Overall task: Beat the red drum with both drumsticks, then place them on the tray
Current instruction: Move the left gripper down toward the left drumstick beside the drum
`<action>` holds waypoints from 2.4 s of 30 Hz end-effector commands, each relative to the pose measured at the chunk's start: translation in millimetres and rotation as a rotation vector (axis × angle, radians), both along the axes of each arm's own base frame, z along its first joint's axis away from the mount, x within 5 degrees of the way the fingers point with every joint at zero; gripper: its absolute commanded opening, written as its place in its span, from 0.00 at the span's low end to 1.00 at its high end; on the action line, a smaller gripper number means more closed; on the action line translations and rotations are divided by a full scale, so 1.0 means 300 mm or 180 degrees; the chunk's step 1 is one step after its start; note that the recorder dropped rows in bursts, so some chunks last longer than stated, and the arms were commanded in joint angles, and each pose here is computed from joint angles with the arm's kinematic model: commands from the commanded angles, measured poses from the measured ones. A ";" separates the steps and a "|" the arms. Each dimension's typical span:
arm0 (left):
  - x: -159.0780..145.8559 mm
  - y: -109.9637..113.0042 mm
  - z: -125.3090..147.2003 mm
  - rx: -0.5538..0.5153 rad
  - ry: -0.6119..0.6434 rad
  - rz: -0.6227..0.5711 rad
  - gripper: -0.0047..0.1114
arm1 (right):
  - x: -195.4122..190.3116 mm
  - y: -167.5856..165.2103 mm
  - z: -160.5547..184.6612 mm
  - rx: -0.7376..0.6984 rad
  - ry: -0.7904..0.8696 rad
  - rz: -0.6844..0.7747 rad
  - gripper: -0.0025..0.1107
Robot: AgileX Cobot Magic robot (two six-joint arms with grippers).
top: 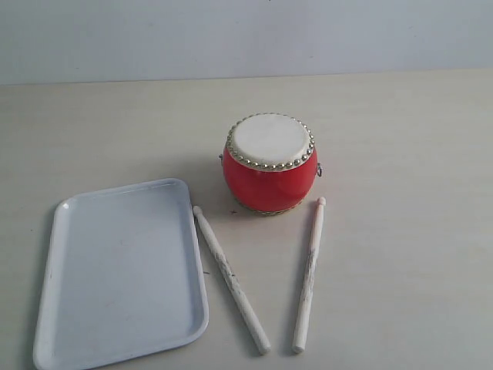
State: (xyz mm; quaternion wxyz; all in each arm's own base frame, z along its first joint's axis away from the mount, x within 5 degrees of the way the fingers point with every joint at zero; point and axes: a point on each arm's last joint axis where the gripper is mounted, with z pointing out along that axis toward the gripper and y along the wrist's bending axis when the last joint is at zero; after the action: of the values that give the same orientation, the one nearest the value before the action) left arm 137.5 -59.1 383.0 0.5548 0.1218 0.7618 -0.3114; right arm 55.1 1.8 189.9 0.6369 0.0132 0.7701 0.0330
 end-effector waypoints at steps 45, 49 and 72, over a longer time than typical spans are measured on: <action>0.237 -0.673 -0.515 0.1534 0.3499 -0.0248 0.04 | -0.001 -0.001 -0.003 -0.0039 -0.0021 -0.0014 0.02; 0.247 -0.712 -0.547 0.1022 0.3602 -0.0209 0.04 | -0.001 -0.001 -0.003 -0.0039 -0.0021 -0.0014 0.02; 0.323 -0.761 -0.650 0.0267 0.3414 0.0229 0.04 | -0.001 -0.001 -0.003 -0.0039 -0.0021 -0.0014 0.02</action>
State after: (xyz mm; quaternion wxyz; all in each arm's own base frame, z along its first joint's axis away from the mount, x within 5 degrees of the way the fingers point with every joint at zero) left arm 235.4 -285.1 187.7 0.0993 -0.0416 0.9570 -0.2693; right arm 55.1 1.8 189.9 0.6369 0.0132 0.7701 0.0330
